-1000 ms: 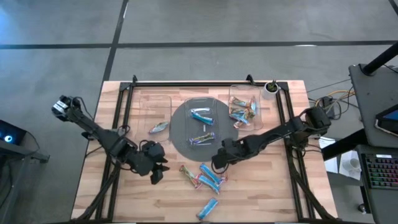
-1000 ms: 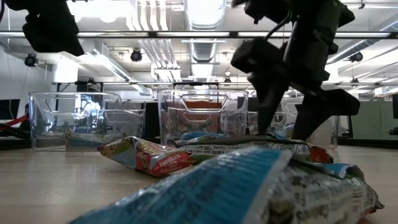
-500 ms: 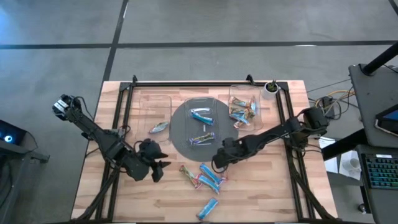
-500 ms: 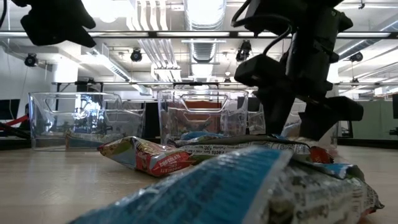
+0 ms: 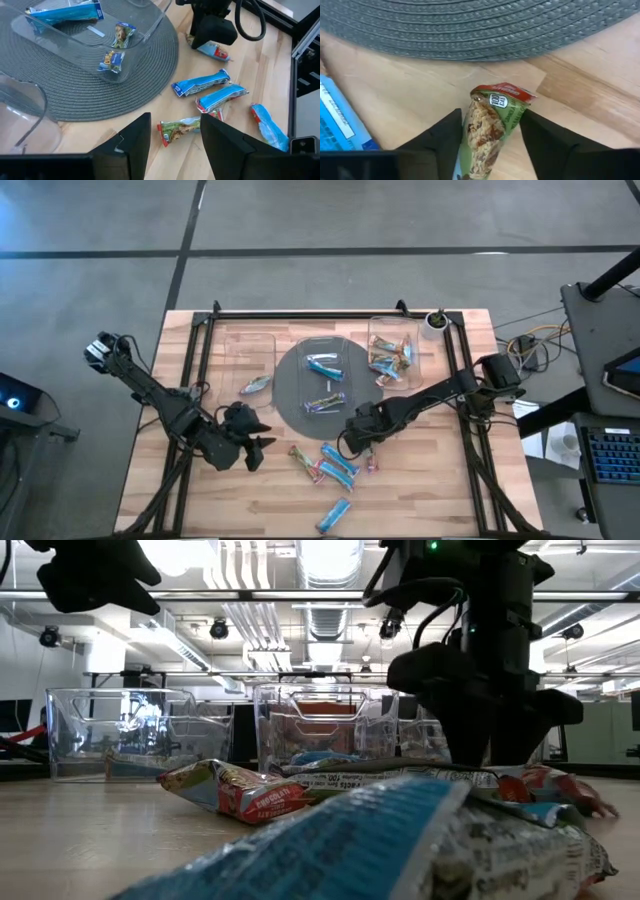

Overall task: Pick and place Granola Bars by type
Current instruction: Put the red granola bar into the left transparent bin

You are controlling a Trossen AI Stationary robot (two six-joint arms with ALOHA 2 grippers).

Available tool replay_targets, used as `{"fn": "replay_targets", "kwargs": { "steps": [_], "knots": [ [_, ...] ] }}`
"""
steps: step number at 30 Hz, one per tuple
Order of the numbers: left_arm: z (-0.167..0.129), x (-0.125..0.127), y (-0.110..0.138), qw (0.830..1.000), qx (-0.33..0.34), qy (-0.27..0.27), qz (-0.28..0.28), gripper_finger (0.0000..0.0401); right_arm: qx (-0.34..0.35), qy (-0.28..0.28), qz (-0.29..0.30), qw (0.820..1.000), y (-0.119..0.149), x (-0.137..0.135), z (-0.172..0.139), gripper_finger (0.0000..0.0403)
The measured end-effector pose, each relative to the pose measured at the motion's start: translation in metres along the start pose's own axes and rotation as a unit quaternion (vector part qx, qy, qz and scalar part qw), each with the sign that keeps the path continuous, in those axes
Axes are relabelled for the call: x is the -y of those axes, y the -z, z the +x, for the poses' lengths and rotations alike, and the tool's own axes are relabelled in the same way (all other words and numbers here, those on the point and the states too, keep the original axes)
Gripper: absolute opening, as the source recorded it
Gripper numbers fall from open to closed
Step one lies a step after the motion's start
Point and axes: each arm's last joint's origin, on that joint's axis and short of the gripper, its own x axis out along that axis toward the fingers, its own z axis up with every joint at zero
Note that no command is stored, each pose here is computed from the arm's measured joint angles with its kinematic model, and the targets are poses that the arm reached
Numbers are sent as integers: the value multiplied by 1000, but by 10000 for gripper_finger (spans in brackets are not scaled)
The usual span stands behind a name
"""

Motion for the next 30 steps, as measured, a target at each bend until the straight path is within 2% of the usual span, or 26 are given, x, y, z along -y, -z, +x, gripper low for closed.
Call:
{"fn": "replay_targets", "kwargs": {
  "steps": [9,12,17,20,24,27,30],
  "knots": [
    [0,0,0,1000,2,-2,1,155,-14,-16,-25,999,1,-1,-4,72],
    [0,0,0,1000,3,-2,-11,155,-2,-34,-26,999,0,-2,-13,47],
    [0,1,-1,998,8,1,-68,155,77,-118,-7,990,-3,-7,-52,36],
    [1,1,-3,996,10,5,-91,155,158,-189,11,969,-7,-8,-85,36],
    [4,2,-9,994,21,13,-104,155,276,-275,35,921,-14,-7,-129,37],
    [8,4,-19,992,43,31,-111,155,315,-314,28,895,-22,-7,-146,37],
    [11,5,-35,988,75,60,-123,155,330,-325,23,886,-28,-7,-151,37]
  ]
}}
